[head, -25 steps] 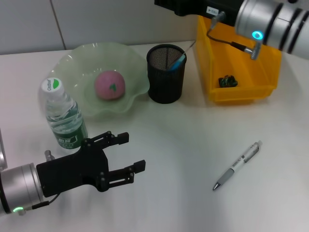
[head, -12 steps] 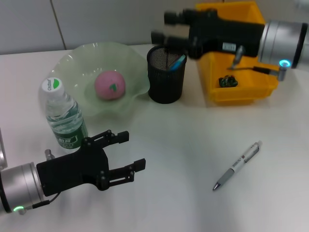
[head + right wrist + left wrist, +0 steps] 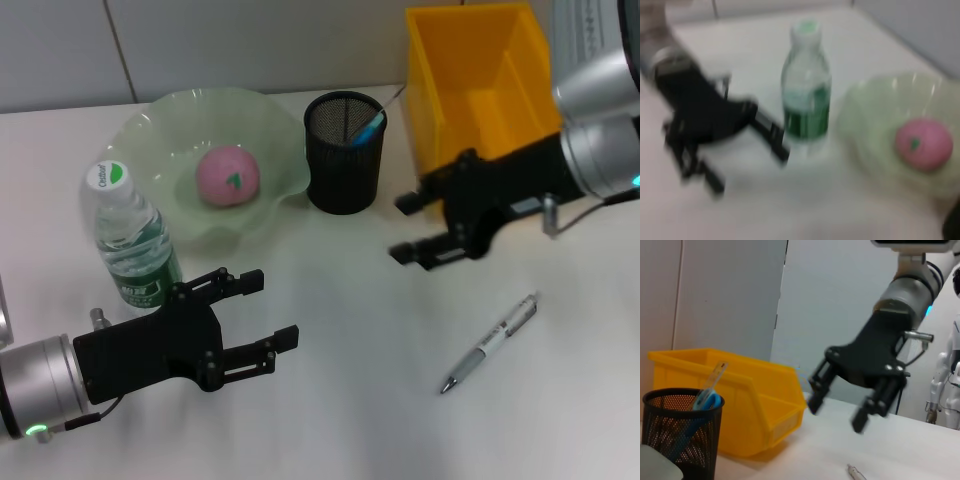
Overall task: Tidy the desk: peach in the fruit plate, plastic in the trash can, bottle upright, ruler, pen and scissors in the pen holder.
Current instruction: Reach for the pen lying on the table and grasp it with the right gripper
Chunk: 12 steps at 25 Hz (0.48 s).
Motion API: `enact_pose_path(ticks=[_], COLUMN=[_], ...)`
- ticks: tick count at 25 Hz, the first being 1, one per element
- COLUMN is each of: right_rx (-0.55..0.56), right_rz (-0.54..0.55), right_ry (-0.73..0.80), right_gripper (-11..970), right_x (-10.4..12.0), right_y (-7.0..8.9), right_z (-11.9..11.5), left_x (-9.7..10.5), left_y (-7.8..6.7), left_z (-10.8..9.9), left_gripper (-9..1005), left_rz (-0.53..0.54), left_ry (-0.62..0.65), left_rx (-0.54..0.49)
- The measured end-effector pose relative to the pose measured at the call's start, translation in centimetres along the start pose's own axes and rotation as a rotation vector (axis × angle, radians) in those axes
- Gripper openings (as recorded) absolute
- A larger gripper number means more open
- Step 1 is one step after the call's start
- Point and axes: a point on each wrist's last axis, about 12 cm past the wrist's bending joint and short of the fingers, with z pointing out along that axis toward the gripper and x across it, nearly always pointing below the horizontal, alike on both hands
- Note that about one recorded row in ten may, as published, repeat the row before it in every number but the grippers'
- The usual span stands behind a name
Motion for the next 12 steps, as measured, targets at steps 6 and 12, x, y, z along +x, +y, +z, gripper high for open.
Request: enact_pose_path(ticks=[6, 12], right_rx=[-0.049, -0.073], right_rz=[-0.047, -0.128], right_ry=[0.196, 0.377], right_gripper=[611, 609], right_x=[-0.1, -0.5], right_y=[0.0, -0.3], right_z=[-1.1, -0.9], left_x=[0.1, 0.3], left_y=[0.0, 0.1], left_z=[0.0, 0.0], left_gripper=[809, 808], left_rz=[-0.003, -0.007], left_ry=[0.002, 0.011], left_rx=[-0.008, -0.023])
